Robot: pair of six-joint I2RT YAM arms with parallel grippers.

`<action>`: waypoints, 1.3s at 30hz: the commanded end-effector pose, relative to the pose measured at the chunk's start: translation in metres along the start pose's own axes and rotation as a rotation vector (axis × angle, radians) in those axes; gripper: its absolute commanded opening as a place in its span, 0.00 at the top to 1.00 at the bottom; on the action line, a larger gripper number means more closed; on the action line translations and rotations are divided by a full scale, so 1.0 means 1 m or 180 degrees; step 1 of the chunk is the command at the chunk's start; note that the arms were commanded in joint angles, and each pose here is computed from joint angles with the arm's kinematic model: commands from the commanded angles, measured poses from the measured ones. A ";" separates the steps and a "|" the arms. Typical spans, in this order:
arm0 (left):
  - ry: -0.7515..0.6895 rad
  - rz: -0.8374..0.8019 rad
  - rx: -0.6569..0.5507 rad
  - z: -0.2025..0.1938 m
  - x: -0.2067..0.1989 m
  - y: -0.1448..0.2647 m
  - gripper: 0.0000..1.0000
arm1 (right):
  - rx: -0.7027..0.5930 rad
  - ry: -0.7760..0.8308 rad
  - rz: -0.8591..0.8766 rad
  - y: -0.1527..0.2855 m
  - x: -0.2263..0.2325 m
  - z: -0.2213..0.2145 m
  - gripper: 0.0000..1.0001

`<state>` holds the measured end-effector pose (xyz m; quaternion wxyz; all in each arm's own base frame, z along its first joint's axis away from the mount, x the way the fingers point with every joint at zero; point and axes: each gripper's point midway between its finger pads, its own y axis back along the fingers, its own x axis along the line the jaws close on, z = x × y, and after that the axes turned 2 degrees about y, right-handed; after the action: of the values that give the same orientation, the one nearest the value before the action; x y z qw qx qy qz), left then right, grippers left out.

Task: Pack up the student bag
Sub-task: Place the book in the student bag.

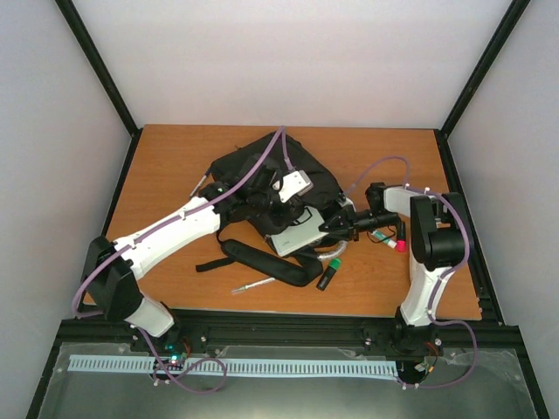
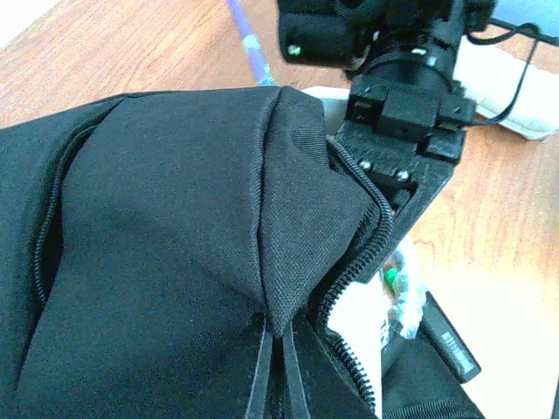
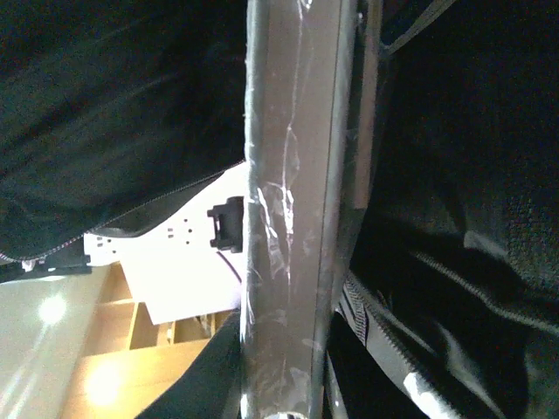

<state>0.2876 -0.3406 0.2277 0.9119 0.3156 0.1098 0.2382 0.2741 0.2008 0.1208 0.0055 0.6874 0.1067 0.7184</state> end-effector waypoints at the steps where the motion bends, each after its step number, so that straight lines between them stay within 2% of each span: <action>1: -0.0420 -0.0351 -0.0665 0.057 -0.027 0.033 0.99 | 0.0055 0.0423 0.0484 -0.015 0.040 0.014 0.97; 4: -0.0433 -0.0351 -0.0654 0.057 -0.028 0.037 0.99 | 0.0094 0.0382 0.0385 -0.016 0.021 0.026 0.96; 8: -0.0421 -0.0291 -0.0638 0.052 -0.027 0.044 0.99 | -0.0047 0.0245 0.0473 -0.008 -0.003 0.040 0.77; 11: -0.0414 -0.0243 -0.0612 0.047 -0.026 0.047 0.99 | -0.0137 0.0319 0.0465 0.002 -0.001 0.040 0.55; 16: -0.0367 -0.0260 -0.0577 0.041 -0.027 0.046 0.99 | -0.0089 0.0492 0.0183 0.009 0.003 0.028 0.39; 20: -0.0309 -0.0301 -0.0579 0.040 -0.029 0.047 0.99 | -0.0121 0.0630 -0.0687 0.017 -0.014 0.023 0.33; 22: -0.0278 -0.0283 -0.0583 0.038 -0.029 0.049 0.99 | -0.0172 0.0852 -0.1147 0.027 -0.014 0.025 0.31; 29: -0.0123 -0.0227 -0.0469 0.015 -0.029 0.055 0.99 | -0.0483 0.1649 -0.2191 0.068 0.004 0.036 0.30; 32: -0.0052 -0.0185 -0.0478 0.006 -0.028 0.058 0.99 | -0.0507 0.1770 -0.2254 0.069 0.004 0.035 0.29; 36: 0.0018 -0.0073 -0.0552 0.001 -0.024 0.062 0.99 | -0.0423 0.1578 -0.2099 0.061 -0.008 0.031 0.29; 39: 0.0060 -0.0011 -0.0503 -0.006 -0.020 0.059 0.99 | -0.0510 0.1729 -0.2442 0.073 -0.018 0.042 0.30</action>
<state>0.2377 -0.3027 0.2285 0.9198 0.2966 0.1242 0.2247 0.3134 0.1455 0.1316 0.2518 0.4149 0.2692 0.8318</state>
